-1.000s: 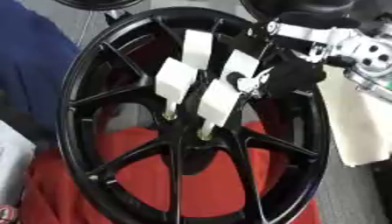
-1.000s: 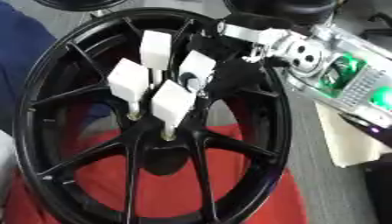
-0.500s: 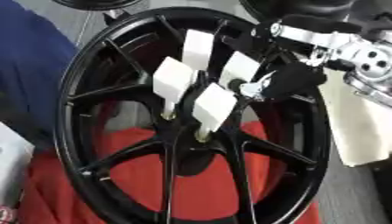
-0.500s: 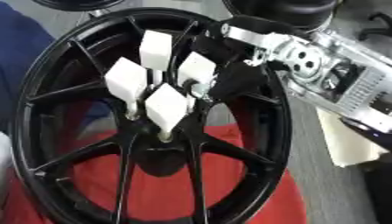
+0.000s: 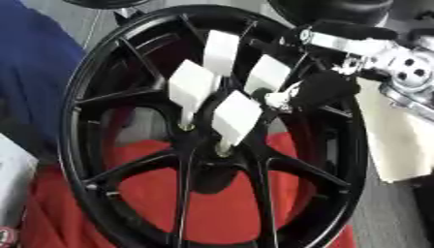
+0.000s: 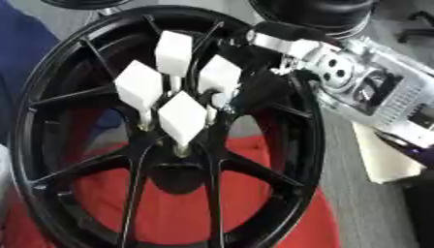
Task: Pull the pin out of the wheel hub.
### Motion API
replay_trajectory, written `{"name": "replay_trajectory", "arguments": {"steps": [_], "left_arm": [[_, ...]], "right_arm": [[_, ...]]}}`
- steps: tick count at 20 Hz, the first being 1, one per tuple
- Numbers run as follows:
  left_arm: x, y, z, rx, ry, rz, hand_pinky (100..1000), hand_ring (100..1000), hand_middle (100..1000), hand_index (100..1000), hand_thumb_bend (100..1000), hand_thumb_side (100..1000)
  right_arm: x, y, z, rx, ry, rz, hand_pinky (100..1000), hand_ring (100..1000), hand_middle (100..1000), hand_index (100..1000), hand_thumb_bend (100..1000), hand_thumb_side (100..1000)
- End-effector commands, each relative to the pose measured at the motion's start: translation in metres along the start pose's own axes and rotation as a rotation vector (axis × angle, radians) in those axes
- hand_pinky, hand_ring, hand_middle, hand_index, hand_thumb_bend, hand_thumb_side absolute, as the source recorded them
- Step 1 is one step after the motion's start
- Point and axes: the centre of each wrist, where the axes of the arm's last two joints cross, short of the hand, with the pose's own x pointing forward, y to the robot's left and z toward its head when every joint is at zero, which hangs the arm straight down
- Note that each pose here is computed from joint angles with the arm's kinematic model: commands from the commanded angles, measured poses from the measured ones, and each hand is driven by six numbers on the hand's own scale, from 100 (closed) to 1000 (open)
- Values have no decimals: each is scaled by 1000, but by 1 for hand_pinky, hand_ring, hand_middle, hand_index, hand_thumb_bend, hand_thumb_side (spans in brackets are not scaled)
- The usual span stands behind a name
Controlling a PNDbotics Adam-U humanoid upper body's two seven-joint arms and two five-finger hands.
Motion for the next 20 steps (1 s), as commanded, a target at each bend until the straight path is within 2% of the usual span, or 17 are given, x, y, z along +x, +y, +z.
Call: {"name": "replay_trajectory", "arguments": {"steps": [1,9,13,16,20], "left_arm": [[13,3,-4,-2,-37,-19,840,843,798,807,325,895],[13,3,-3,-3,-36,-21,841,844,800,806,318,898],[12,3,-3,-3,-33,-20,842,845,801,806,314,900],[12,3,-3,-2,-34,-20,843,845,801,807,313,901],[12,3,-3,-2,-36,-20,844,846,802,807,310,903]], "right_arm": [[-1,-9,5,-36,16,19,754,756,674,766,326,360],[-1,-10,6,-53,9,1,733,741,593,697,274,314],[0,-12,6,-77,1,-11,720,727,542,643,210,260],[1,-14,6,-116,-23,-20,700,683,482,576,116,244],[3,-14,6,-151,-70,-29,682,649,438,532,100,222]]}}
